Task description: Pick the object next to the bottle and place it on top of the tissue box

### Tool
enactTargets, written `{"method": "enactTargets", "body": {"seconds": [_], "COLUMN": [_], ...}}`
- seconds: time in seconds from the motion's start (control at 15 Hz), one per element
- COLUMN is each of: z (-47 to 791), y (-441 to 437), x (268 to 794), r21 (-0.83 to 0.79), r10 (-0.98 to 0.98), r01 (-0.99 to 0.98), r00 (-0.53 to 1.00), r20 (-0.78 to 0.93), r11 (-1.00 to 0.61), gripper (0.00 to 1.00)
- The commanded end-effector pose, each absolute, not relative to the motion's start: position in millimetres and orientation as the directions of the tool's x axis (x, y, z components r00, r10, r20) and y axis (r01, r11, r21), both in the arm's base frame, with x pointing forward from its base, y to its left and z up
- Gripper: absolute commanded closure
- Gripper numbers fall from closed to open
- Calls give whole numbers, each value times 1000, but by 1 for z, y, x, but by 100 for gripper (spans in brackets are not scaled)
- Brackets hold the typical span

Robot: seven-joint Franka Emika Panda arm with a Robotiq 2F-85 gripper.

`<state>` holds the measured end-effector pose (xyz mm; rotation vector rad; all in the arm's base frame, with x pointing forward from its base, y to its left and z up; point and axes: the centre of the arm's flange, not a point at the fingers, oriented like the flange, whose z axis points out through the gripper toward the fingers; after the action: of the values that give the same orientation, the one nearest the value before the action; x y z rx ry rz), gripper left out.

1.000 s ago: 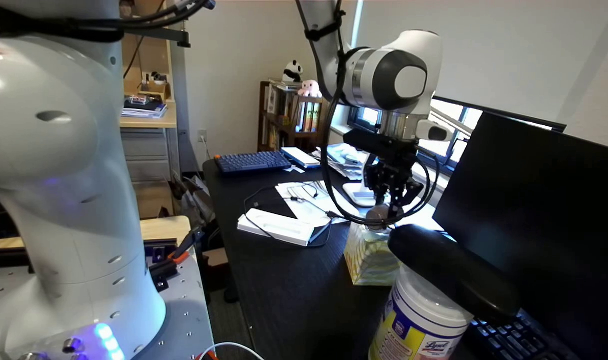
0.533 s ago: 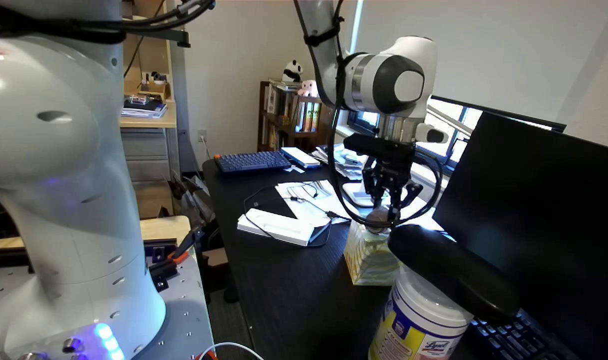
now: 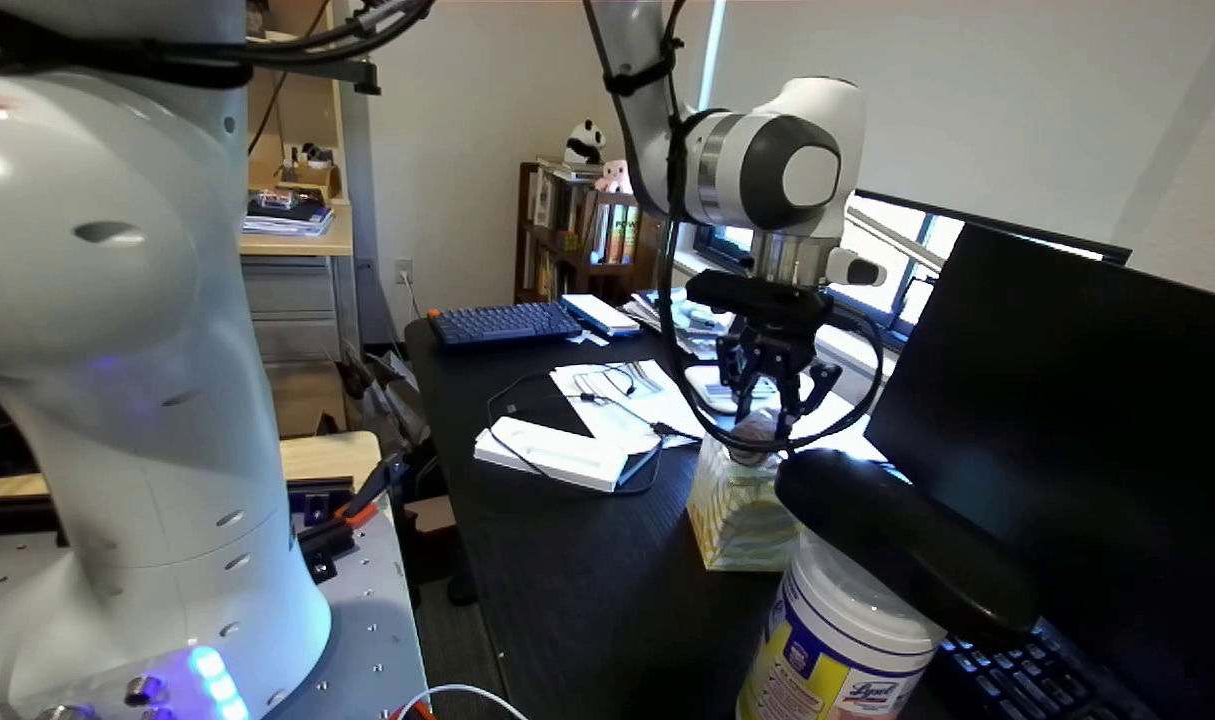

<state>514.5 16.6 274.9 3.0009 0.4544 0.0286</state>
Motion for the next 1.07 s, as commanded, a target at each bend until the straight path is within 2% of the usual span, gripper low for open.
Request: {"method": "enactTargets", "body": {"seconds": [0.0,0.2,0.27,0.53,0.87,1.0], "z": [285,308,317,354,414,424], "y": [12,8,8,14,33,44], "x": [510,502,500,484,436,409], "r21": [145,168,177,208,221,164], "r10": [304,291,297,322,293,288], "r01": [297,275,277,288,249,265], "r00": [952,953,950,934,935,947], "r20": [30,84,100,157,198,143], "r11": [-944,-947,-944,-935,-943,-950], "gripper": [18,2,0,0,0,0]}}
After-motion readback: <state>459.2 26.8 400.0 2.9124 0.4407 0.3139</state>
